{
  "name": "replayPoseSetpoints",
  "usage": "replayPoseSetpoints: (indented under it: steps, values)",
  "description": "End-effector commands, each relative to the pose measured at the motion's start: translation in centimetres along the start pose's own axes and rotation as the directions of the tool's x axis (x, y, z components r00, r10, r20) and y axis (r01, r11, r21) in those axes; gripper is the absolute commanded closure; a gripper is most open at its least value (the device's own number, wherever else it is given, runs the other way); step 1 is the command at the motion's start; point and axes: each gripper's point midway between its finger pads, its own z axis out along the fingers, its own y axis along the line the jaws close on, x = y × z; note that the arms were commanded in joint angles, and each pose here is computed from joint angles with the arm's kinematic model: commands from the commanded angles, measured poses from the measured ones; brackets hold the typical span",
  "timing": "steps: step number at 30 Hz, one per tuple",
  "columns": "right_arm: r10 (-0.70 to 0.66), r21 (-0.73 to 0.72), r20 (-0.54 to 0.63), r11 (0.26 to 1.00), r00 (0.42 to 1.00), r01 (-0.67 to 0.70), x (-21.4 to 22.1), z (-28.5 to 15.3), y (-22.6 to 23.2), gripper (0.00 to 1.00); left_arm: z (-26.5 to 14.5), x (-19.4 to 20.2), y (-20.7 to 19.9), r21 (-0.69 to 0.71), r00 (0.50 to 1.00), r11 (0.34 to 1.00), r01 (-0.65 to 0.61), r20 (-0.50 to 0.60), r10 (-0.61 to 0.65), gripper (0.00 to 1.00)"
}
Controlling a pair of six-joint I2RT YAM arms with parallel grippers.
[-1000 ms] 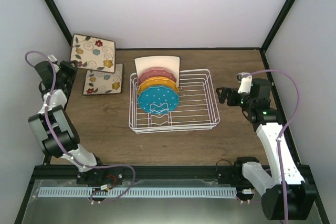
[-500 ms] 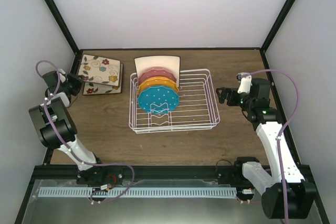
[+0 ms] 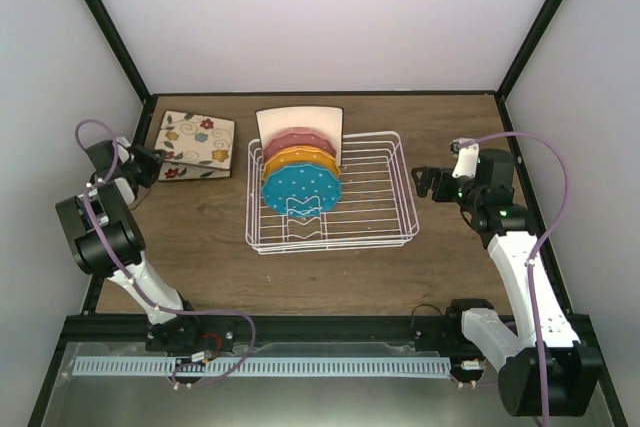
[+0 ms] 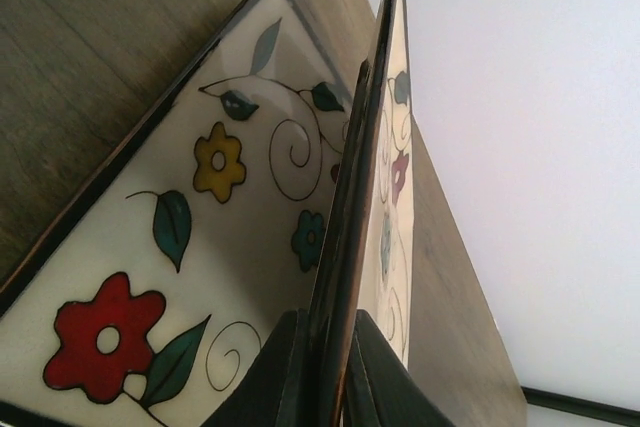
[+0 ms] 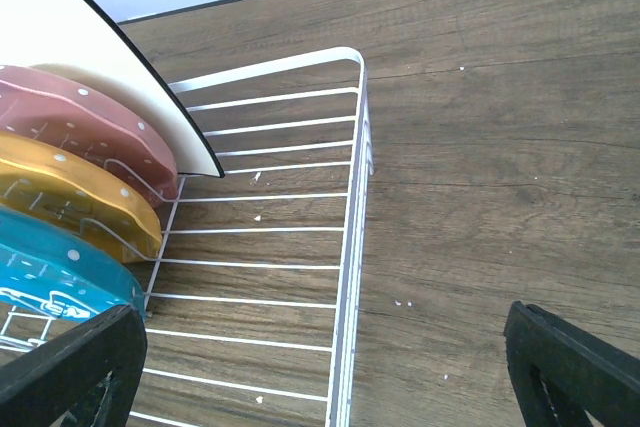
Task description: Unload the plates from the dish rack
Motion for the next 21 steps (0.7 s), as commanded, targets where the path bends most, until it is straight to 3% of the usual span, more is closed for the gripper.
replayPoseSetpoints:
  steps: [1,21]
  values:
    - [-0.011,0.012,0.024,1.000,1.000,0.011,-1.2,-0.5,-0.1,0.00,-0.1,-1.0,-1.7,0.087,0.999,0.996,-0.033,0.027,0.031,0.94]
    - [-0.019,0.016,-0.001,1.000,1.000,0.019,-0.7,0.3,-0.5,0.00,0.9,0.4,2.8,-0.045,1.000,0.999,0.015,-0.008,-0.015,0.26]
